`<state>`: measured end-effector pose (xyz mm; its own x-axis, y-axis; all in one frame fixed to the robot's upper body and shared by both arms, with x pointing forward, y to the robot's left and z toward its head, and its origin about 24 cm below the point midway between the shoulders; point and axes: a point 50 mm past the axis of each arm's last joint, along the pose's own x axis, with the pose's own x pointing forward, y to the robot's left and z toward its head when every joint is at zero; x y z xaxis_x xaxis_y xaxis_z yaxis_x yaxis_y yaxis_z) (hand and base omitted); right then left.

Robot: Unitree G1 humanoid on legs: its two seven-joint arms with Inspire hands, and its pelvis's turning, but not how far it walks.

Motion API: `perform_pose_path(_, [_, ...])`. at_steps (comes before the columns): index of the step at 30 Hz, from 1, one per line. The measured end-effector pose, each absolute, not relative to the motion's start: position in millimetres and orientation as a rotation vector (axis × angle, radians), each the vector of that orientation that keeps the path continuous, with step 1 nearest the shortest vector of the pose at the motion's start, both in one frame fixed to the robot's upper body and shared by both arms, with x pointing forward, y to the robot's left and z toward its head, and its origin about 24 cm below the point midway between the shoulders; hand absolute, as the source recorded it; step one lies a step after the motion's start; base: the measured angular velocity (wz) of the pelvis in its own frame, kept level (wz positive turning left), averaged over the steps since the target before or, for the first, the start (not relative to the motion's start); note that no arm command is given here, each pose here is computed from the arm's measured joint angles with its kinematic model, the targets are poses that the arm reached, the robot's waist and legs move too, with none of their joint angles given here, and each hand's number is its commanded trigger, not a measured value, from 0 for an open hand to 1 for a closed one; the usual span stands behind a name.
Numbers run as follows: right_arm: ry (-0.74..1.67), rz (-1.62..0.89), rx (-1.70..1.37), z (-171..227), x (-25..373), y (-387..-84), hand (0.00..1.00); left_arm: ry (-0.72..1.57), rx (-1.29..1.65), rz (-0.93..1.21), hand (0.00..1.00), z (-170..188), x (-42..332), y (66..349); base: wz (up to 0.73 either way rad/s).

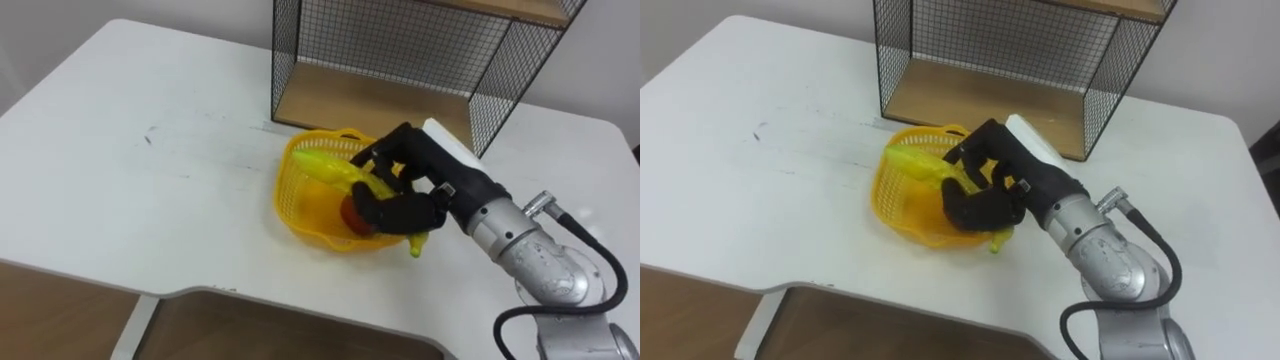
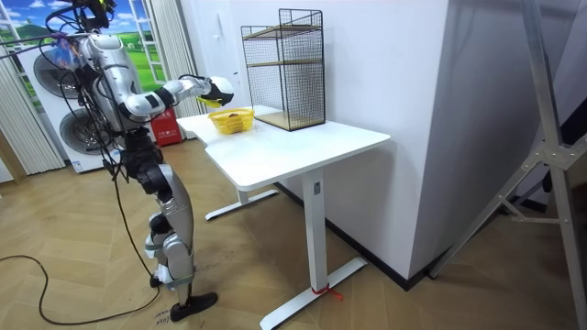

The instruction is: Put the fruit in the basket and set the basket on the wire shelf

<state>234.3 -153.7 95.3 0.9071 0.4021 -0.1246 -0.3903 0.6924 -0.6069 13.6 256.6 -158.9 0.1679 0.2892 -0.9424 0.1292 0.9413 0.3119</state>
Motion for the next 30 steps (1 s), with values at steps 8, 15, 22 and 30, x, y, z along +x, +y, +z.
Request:
perform_pose_path(8, [-0.050, 0.404, -0.664, 100, 241, -153, 1.00, 1.409, 0.394, 0.089, 0.00, -159, 17, 255, 0.00])
perform_pose_path(15, [-0.062, 0.362, -0.669, 103, 247, -156, 0.00, 1.420, 0.415, 0.059, 0.00, -159, 16, 255, 0.01])
perform_pose_path(22, [-0.083, 0.318, -0.656, 106, 251, -158, 0.00, 1.445, 0.416, 0.039, 0.00, -159, 13, 255, 0.00])
perform_pose_path(30, [-0.077, 0.280, -0.655, 104, 257, -161, 0.00, 1.453, 0.411, 0.036, 0.00, -159, 12, 255, 0.00])
